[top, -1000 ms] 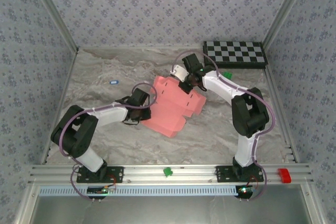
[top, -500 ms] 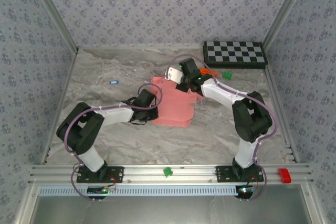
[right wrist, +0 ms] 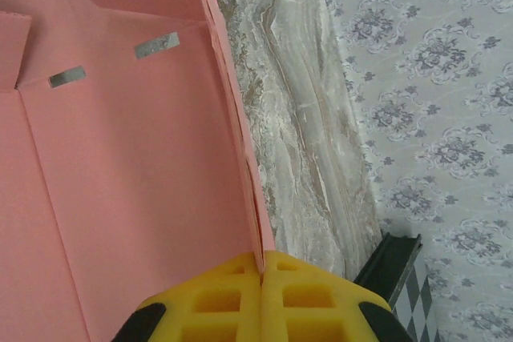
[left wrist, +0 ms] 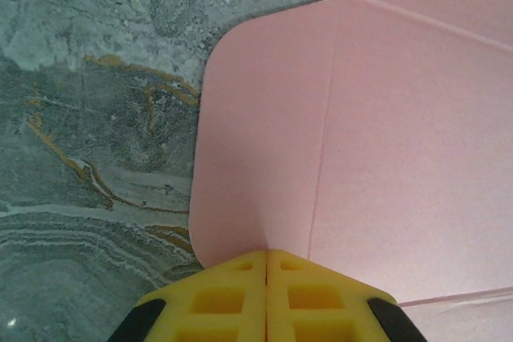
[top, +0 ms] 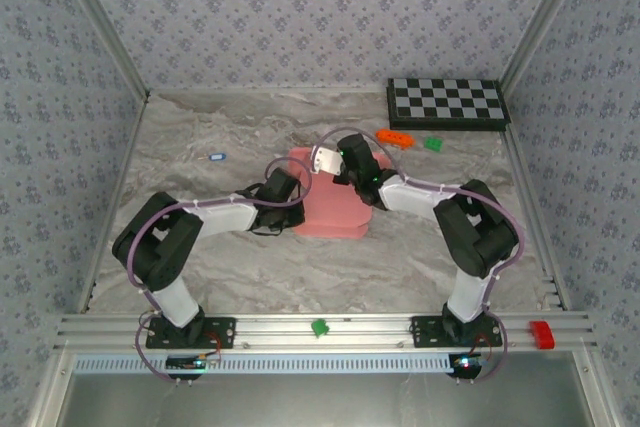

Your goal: Fold the paper box

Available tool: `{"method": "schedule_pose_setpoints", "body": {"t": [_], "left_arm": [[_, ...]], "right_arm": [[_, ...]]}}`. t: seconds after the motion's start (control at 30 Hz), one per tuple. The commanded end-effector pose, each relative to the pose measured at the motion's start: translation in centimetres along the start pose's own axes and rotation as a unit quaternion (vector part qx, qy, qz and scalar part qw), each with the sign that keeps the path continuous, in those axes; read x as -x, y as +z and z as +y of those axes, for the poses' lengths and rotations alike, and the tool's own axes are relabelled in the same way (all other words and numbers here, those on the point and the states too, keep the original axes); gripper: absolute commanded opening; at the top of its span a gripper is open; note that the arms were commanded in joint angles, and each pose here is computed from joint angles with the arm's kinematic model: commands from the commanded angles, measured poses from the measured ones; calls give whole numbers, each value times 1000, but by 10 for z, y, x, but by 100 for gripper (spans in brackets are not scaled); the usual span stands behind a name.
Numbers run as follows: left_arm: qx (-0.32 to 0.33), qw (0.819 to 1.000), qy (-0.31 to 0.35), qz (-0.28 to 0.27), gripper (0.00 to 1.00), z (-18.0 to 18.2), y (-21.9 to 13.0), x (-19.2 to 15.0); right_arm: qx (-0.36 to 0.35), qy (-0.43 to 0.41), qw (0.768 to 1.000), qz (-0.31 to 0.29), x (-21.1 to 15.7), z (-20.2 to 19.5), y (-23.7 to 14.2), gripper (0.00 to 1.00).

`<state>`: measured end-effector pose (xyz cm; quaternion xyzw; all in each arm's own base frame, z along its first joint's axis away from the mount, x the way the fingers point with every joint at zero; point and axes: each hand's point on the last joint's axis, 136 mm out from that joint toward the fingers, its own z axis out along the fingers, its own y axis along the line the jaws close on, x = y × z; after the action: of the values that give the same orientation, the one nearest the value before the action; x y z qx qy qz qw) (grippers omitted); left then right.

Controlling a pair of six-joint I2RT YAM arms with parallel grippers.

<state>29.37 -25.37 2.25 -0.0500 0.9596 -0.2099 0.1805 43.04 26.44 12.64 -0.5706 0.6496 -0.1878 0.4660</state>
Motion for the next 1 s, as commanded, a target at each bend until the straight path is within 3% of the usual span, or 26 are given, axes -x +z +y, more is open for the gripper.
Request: {"method": "schedule_pose_setpoints", "body": {"t": [0.0, 0.47, 0.73, 0.83, 0.97], "left_arm": [[18, 999, -3, 27, 7, 8, 9, -14], [4, 1000, 3, 18, 8, -4, 7, -5], [9, 999, 29, -34, 28, -11, -38, 24], [34, 998, 25, -54, 39, 4, -57, 38], [62, 995, 18, -73, 45, 32, -75, 60]], "right_arm": [[-33, -8, 999, -10, 7, -6, -6, 0], [-63, -18, 998, -13, 11, 6, -12, 0], [-73, -38, 996, -28, 19, -6, -14, 0], [-62, -37, 997, -30, 19, -6, -13, 0], [-46, -39, 998, -30, 19, -3, -13, 0]]}}
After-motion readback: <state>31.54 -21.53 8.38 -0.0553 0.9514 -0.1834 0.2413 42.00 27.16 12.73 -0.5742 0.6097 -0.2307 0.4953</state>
